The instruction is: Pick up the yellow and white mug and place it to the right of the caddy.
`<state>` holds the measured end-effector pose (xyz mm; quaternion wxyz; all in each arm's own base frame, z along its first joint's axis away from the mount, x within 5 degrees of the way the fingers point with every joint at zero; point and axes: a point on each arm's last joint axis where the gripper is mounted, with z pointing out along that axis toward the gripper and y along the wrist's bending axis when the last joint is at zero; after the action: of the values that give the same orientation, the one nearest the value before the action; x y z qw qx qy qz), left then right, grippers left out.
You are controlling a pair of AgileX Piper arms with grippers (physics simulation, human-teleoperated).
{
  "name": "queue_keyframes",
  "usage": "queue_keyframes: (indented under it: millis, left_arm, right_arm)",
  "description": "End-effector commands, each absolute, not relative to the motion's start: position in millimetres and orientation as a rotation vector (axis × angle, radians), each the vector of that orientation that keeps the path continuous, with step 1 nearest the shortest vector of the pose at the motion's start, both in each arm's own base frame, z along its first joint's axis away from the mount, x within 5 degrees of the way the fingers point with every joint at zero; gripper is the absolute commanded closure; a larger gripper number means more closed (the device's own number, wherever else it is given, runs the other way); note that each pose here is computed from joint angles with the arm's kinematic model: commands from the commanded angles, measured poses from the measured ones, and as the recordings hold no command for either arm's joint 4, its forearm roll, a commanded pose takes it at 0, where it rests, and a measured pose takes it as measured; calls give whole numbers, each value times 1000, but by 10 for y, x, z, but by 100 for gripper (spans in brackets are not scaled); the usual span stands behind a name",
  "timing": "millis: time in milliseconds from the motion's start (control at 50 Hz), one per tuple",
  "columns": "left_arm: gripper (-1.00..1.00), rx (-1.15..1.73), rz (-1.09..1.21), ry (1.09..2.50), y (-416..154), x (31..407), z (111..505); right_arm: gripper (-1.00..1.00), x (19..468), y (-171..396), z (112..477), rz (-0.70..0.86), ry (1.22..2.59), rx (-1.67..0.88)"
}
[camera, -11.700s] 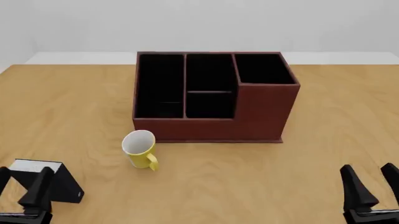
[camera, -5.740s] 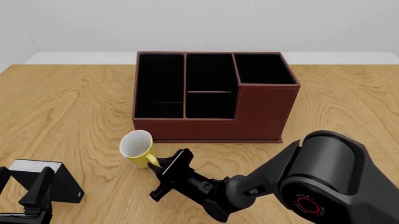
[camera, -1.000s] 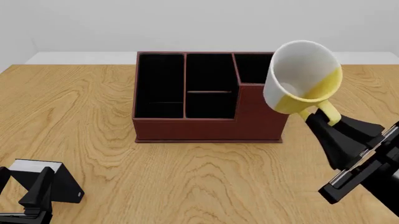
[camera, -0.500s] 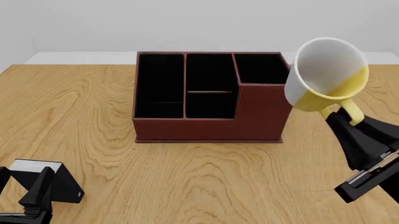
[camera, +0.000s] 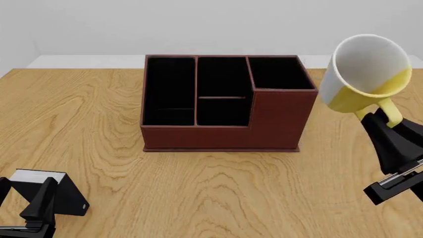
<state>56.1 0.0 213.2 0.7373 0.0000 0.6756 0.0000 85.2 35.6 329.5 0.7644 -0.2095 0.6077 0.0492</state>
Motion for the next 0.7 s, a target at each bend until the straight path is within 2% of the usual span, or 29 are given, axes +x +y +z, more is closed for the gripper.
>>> queue_keyframes:
  millis: [20,700]
  left_arm:
    - [-100,0,0,1484,0,561,2132]
    - [-100,0,0,1484,0,561,2132]
  right_arm:
    - [100,859,305,3330,97,1330,-386]
    - [100,901,182,3351,21,1359,-257]
